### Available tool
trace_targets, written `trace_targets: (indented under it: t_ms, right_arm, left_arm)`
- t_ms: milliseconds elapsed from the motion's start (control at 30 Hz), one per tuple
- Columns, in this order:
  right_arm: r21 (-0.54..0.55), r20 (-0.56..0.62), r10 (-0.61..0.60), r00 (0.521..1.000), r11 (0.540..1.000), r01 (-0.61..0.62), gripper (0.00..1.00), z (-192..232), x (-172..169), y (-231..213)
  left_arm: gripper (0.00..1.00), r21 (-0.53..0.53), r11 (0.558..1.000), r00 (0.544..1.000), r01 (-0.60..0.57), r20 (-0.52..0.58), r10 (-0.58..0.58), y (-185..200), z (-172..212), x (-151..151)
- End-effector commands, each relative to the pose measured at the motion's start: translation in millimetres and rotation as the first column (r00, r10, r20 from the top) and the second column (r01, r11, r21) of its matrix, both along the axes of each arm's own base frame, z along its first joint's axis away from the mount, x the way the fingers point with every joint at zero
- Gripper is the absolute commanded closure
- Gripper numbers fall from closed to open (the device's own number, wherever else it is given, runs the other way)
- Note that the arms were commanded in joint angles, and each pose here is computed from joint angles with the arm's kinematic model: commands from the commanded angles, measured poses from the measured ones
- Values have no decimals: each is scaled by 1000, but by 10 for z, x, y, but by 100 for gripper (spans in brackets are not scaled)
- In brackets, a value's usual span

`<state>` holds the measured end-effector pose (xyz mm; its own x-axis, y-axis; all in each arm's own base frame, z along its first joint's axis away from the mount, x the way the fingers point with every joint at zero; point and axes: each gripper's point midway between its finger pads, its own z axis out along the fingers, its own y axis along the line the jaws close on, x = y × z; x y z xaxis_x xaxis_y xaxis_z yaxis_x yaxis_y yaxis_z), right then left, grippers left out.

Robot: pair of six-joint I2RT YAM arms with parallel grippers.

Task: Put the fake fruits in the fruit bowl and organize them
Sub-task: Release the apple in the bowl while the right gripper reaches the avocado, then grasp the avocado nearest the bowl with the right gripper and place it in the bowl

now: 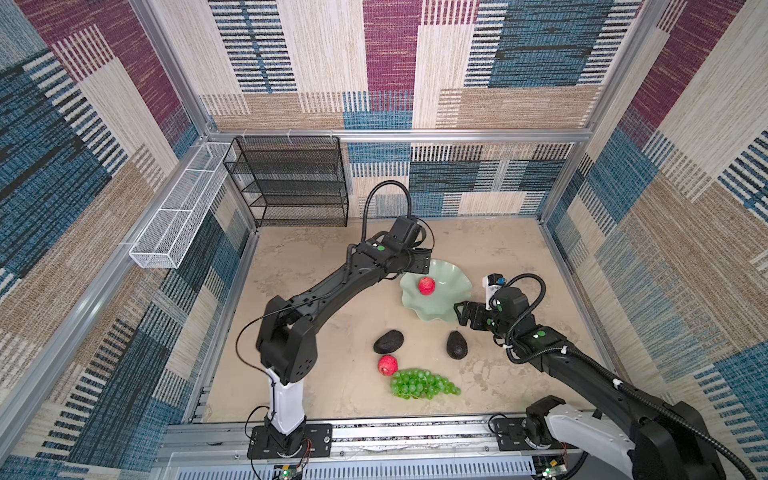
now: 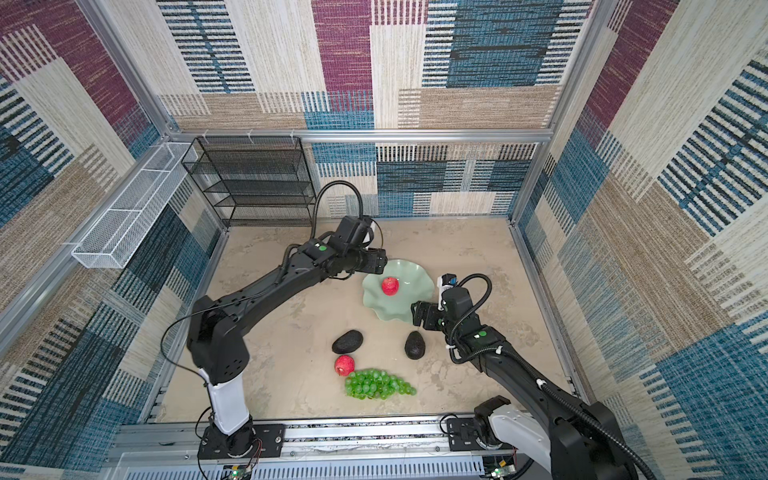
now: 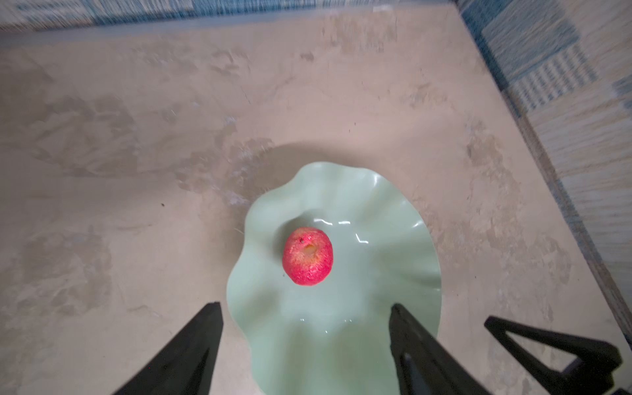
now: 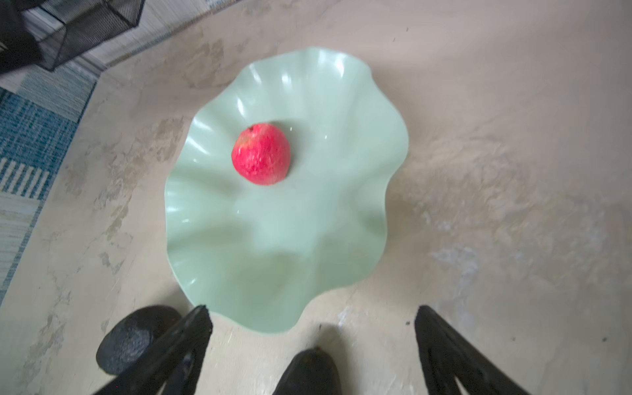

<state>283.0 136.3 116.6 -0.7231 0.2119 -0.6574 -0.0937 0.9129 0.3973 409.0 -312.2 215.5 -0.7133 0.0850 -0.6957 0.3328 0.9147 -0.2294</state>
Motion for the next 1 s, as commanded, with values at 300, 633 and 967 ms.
trace_targets:
  t_ms: [300,633,967]
  right_arm:
    - [-9,-248,-11,969,1000,9,10,-501,-678,195]
    - [-23,-249,-17,968,1000,11,15,-660,-617,371]
    - [-46,-236,-73,969,997,64,42,-789,-634,241]
  left_arm:
    - [17,-48,956,919,-289,264,292,1329,262,-249]
    - [16,-85,904,880,-419,208,427,1947,-3,-616]
    - [17,-93,893,866,-441,218,451,2063,-19,-630]
